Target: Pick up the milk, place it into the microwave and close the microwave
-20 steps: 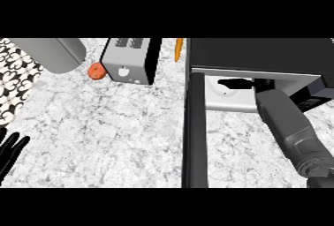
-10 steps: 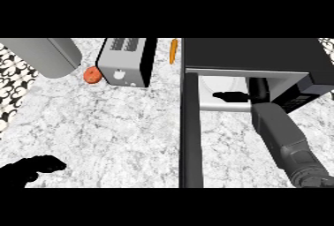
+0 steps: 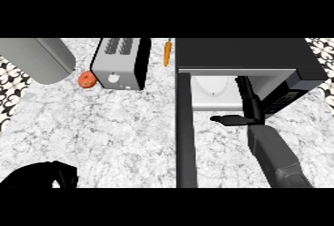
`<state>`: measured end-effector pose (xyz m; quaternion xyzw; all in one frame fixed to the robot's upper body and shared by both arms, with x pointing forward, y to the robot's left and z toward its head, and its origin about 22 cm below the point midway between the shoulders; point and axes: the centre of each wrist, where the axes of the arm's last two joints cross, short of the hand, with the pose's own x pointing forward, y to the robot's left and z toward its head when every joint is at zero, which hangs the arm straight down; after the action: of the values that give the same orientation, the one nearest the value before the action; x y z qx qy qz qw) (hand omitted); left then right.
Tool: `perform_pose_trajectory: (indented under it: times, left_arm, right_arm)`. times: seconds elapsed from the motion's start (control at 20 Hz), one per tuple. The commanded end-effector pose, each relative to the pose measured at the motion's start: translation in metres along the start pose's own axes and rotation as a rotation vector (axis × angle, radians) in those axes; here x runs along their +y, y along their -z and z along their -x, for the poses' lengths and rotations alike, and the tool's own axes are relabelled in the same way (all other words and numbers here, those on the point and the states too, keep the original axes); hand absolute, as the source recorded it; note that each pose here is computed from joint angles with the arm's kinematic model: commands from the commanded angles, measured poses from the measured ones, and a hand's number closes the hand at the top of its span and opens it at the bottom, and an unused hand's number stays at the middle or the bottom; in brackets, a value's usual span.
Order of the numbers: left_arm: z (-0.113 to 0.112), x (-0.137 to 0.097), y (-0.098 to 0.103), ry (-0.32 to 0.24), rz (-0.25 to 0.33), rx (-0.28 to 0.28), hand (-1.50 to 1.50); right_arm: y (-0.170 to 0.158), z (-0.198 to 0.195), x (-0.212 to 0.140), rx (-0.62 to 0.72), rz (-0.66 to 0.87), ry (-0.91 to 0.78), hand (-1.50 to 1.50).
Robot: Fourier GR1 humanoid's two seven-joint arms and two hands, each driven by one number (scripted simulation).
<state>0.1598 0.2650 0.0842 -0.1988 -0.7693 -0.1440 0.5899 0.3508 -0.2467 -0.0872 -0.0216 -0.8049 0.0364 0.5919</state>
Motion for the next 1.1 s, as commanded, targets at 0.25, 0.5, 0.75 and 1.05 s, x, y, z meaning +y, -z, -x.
perform_pose_trajectory:
  times: [0.25,0.5,0.75,1.05]
  left_arm:
    - [0.015,-0.024,0.022,-0.009,0.089,0.039,1.5]
    - [0.019,-0.055,0.054,0.064,0.149,0.038,1.5]
    - [0.031,-0.074,0.09,0.143,0.245,0.014,1.5]
    - [0.064,-0.109,0.127,0.183,0.362,0.115,1.5]
  right_arm:
    - [-0.094,0.026,-0.038,0.061,-0.012,0.008,-1.5]
    - [-0.135,0.024,-0.043,0.043,0.064,-0.005,-1.5]
    - [-0.176,0.006,-0.073,0.038,0.079,-0.004,-1.5]
    - [-0.217,-0.023,-0.082,0.006,0.066,-0.017,-1.5]
